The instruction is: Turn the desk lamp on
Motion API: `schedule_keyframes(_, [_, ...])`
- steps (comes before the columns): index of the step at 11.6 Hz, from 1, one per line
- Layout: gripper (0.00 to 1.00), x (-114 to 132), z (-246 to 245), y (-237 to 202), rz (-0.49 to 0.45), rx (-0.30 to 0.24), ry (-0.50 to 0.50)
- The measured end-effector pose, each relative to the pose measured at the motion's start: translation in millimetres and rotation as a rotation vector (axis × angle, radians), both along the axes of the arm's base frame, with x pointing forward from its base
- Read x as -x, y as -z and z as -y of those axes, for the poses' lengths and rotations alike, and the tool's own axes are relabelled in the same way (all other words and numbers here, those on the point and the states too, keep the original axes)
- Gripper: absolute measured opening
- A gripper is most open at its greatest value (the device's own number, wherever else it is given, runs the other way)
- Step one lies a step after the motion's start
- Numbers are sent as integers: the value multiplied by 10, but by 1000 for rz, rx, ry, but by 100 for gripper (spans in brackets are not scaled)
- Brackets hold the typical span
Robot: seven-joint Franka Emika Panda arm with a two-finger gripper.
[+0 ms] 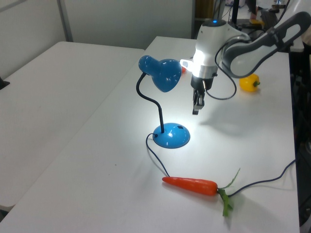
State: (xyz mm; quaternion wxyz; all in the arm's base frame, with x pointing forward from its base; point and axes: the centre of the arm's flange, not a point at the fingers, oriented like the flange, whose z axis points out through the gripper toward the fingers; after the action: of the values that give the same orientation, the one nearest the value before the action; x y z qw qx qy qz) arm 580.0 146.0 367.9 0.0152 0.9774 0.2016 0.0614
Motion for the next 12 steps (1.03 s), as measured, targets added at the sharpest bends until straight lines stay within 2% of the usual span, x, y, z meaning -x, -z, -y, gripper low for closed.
schedule_keyframes(3, [1,-55,678,-533,-106,48,125])
schedule_keyframes(5, [1,-107,1002,-1030,-138,62,190])
schedule_keyframes(8, [1,-92,1294,-1788,-120,68,255])
schedule_keyframes(12, [4,20,1251,-2252,-86,65,304])
